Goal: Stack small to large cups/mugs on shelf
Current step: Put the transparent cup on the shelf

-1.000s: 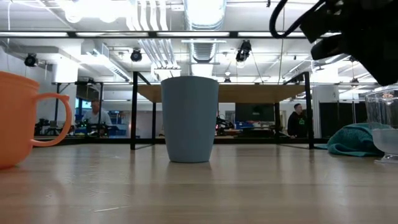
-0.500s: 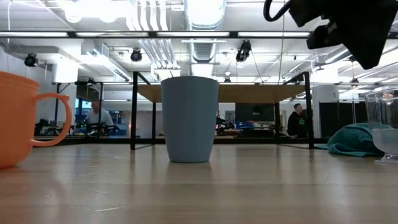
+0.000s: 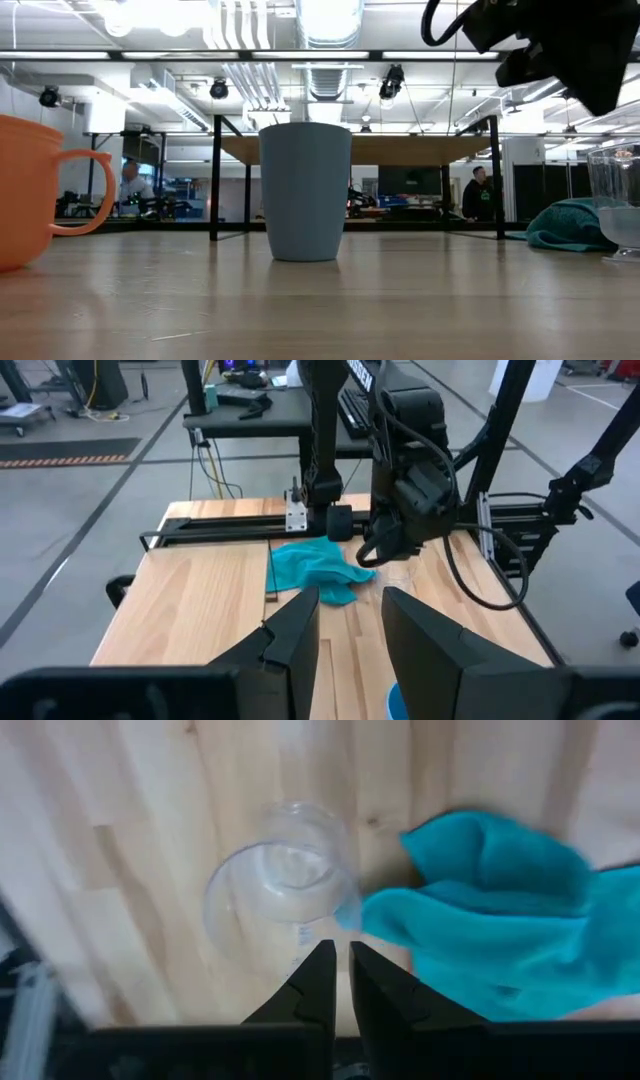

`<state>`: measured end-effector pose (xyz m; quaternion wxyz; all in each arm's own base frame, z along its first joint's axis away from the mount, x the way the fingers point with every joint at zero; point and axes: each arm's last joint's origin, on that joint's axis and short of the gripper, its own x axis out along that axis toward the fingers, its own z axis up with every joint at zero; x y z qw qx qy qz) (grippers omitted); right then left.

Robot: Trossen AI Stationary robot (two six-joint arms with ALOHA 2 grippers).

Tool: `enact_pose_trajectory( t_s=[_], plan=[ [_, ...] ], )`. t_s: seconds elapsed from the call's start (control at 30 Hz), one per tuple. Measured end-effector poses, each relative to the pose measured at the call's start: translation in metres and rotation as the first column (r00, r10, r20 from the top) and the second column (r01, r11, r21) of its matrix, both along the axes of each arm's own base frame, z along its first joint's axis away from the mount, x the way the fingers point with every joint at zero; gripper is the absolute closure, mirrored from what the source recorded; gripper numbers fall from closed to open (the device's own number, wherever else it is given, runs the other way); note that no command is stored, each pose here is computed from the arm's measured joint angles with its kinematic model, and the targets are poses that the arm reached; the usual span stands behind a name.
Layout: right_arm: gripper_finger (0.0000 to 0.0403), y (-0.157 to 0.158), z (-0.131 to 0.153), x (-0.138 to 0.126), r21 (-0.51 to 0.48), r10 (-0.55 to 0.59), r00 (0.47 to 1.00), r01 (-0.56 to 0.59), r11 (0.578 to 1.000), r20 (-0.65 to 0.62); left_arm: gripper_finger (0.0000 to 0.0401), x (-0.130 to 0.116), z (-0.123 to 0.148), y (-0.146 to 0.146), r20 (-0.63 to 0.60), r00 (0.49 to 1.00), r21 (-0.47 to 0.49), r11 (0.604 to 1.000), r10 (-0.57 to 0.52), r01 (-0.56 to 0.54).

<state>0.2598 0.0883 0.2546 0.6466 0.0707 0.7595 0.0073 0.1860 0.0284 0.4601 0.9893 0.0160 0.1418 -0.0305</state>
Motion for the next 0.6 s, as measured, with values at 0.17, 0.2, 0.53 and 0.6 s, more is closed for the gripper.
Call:
enact_pose_trajectory(
  t_s=[0.17, 0.2, 0.53, 0.6],
  plan=[
    [0.0374, -0.001, 0.0, 0.001, 0.053, -0.021, 1.0, 0.022, 0.998, -0.018, 0.0302, -0.005, 0.002, -0.001, 0.016, 1.0, 0.006, 1.0, -0.001, 0.001],
    [0.0374, -0.001, 0.0, 0.001, 0.049, -0.017, 1.0, 0.018, 0.999, -0.014, 0.0302, -0.007, 0.003, -0.001, 0.02, 1.0, 0.013, 1.0, -0.003, 0.003],
    [0.0374, 0.001, -0.02, 0.012, 0.0, -0.005, 0.999, 0.005, 1.0, -0.048, 0.0302, -0.014, 0.006, -0.003, 0.04, 0.999, 0.027, 1.0, -0.007, 0.006],
    [0.0374, 0.002, -0.025, 0.014, -0.006, -0.004, 0.998, 0.003, 1.0, -0.067, 0.0302, -0.014, 0.006, -0.003, 0.042, 0.999, 0.028, 1.0, -0.007, 0.006]
  ],
)
